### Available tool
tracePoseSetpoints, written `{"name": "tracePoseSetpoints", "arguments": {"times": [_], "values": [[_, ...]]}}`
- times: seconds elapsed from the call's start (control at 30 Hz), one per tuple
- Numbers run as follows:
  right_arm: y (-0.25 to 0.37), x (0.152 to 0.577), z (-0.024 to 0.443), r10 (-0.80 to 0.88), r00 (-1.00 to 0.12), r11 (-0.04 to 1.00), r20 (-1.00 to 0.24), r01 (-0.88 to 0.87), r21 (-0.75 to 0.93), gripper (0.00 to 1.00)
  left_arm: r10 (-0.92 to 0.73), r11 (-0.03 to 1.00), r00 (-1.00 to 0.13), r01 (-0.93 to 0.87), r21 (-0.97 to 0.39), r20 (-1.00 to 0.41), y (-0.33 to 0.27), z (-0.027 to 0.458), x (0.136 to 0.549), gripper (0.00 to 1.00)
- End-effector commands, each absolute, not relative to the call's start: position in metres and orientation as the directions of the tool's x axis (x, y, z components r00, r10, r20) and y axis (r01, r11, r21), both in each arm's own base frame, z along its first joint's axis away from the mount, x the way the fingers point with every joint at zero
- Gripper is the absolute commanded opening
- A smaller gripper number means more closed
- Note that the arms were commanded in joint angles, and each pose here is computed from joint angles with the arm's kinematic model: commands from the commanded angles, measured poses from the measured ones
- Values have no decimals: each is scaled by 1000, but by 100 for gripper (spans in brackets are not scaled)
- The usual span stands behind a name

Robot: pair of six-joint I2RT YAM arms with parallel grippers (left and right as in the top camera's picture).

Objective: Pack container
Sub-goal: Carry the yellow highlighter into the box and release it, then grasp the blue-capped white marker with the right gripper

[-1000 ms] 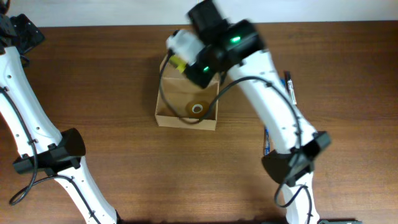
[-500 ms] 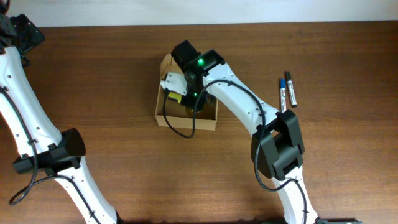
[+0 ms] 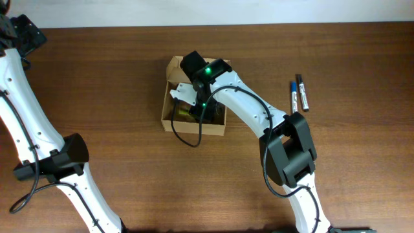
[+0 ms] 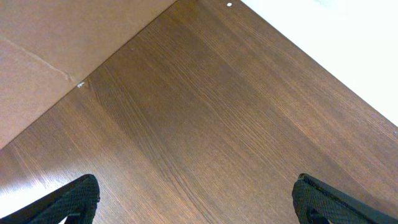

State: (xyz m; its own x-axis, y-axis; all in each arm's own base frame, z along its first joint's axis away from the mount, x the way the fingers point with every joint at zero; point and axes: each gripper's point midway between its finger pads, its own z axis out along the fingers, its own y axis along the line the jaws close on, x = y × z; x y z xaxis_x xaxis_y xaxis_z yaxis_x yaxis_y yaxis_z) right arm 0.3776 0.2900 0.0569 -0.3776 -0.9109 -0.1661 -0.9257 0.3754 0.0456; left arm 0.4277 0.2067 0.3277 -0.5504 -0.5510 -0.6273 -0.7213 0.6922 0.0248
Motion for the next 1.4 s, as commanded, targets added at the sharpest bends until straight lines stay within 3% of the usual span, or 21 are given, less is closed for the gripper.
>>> {"name": "tracePoseSetpoints", "arguments": {"times": [0.0, 0.03, 0.1, 0.2, 0.23, 0.27, 0.37, 0.5, 0.67, 0.93, 1.13, 1.37], "values": [[303, 391, 106, -865, -427, 437, -262, -899, 21, 52, -540, 697, -541, -717, 18, -645, 206, 339, 423, 100], [305, 394, 121, -856, -430, 447, -288, -895, 9, 62, -540, 697, -541, -717, 18, -645, 206, 339, 423, 100], [310, 402, 158, -828, -432, 470, -357, -883, -21, 60, -539, 697, -541, -717, 18, -645, 206, 339, 423, 100], [311, 413, 211, -770, -449, 531, -453, -845, -65, 35, -539, 697, -541, -717, 18, -645, 206, 339, 423, 100], [307, 419, 231, -731, -478, 581, -487, -810, -78, 34, -539, 697, -541, -717, 18, -646, 206, 339, 423, 100], [302, 424, 247, -693, -504, 626, -515, -775, -84, 35, -540, 697, -541, -717, 18, -645, 206, 339, 423, 100], [276, 440, 289, -552, -584, 758, -595, -648, -67, 56, -539, 697, -541, -717, 18, -645, 206, 339, 423, 100], [215, 467, 304, -391, -682, 874, -618, -485, -18, 57, -539, 697, -541, -717, 18, -645, 206, 339, 423, 100], [113, 485, 267, -178, -854, 973, -489, -226, 39, 46, -539, 697, -541, -717, 18, -645, 206, 339, 423, 100], [4, 483, 192, 28, -958, 999, -284, 16, 45, 43, -539, 697, -541, -717, 18, -645, 206, 339, 423, 100], [-20, 458, 113, 83, -992, 996, -93, 78, 53, 43, -539, 697, -541, -717, 18, -646, 206, 339, 423, 100], [-18, 447, 51, 85, -995, 995, -44, 83, 53, 45, -539, 697, -541, -717, 18, -645, 206, 339, 423, 100]]}}
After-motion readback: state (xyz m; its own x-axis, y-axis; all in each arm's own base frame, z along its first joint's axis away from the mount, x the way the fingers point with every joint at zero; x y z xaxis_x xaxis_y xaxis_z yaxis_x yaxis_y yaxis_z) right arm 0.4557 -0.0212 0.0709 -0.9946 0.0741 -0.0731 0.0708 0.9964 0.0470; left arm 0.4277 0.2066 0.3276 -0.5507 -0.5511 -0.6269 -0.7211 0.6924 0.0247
